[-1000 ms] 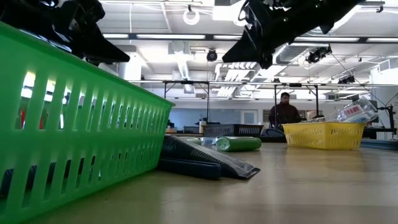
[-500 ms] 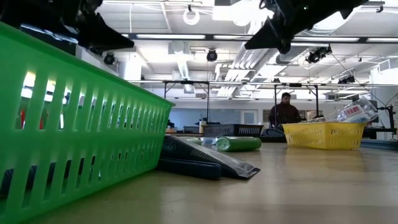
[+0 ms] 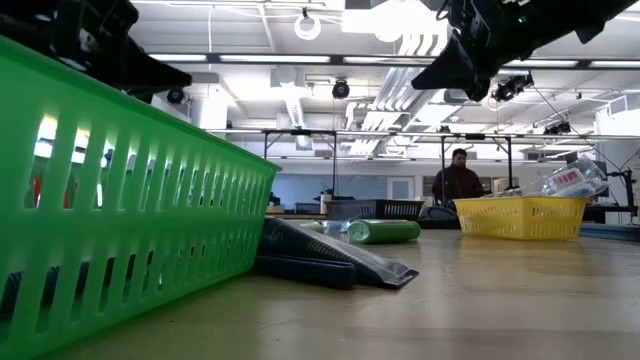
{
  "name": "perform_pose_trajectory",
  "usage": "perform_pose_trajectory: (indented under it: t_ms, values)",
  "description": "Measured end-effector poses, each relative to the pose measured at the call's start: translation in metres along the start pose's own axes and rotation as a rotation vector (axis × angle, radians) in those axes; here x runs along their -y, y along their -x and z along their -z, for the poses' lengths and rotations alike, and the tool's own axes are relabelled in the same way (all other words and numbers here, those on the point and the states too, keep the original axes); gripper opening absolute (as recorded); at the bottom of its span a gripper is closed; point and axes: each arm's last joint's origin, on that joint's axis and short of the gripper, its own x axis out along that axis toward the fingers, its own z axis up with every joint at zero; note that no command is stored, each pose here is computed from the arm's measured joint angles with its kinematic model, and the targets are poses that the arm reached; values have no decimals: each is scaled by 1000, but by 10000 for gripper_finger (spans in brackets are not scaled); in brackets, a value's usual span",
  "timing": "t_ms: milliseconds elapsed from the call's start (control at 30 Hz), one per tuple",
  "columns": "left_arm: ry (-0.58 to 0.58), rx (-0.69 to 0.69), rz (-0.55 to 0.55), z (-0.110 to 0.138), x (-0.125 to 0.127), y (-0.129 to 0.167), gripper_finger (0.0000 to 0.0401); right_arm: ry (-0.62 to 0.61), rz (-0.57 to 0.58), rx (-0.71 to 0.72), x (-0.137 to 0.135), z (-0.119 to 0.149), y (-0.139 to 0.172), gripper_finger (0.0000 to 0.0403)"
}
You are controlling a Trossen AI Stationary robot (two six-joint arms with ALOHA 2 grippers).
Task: Pick & Place Travel size toiletries
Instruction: Put the shampoo into the black bin
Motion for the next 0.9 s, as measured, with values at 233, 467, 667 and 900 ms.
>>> perform_pose_trajectory:
  t_ms: [233, 467, 667, 900]
  values:
    - [-68, 27, -2, 4, -3, 14, 0, -54, -15, 6, -6, 12, 10, 2]
    - [-64, 44, 15, 3, -6, 26, 0, -7, 39, 39, -9, 11, 19, 2]
    - [-67, 34, 17, 4, -6, 28, 0, -15, 42, 85, -6, 6, 16, 2]
    - [-133, 37, 14, 4, -6, 28, 0, 76, -88, 139, -11, 0, 9, 2]
